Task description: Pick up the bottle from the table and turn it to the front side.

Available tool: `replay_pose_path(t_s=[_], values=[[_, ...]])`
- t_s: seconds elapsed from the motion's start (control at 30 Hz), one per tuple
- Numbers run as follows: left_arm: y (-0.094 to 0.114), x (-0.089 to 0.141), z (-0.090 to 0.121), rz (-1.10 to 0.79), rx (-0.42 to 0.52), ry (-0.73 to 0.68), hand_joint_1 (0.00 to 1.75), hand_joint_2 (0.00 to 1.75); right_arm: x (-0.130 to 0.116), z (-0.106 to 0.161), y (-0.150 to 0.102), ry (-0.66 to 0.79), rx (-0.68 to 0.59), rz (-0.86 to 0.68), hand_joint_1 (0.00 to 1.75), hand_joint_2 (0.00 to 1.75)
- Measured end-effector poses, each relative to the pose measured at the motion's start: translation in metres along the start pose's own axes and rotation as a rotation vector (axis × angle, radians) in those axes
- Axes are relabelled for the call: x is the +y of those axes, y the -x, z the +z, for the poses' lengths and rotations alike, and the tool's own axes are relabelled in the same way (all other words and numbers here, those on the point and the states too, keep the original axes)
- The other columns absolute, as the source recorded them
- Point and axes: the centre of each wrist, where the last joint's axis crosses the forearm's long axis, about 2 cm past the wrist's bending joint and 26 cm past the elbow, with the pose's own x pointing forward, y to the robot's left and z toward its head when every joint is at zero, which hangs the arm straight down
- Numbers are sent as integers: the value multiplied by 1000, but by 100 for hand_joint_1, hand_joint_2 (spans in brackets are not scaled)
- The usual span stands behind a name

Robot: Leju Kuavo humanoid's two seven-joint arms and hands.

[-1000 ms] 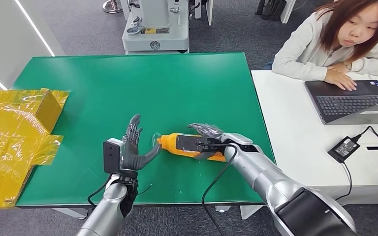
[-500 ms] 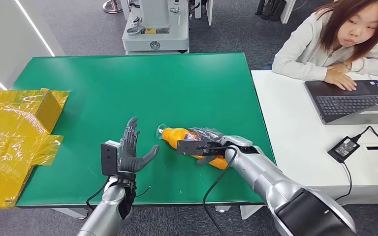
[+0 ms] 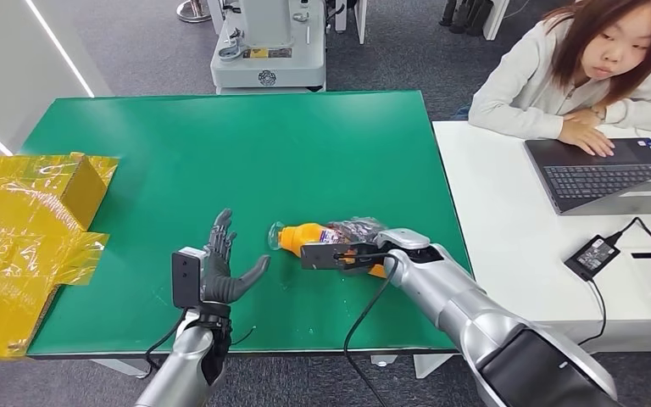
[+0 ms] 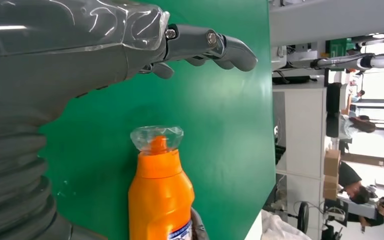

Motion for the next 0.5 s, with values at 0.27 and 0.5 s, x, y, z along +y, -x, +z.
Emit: replay_pose_path(t_s=[0.27,0.5], values=[[-2,4,0,-19,-13,-12,0,175,-1,7,0,124,-85,-5,175,175],[-2,9,4,-62,-35,-43,0,175,36,20,7,334,-272,-185,175,175]])
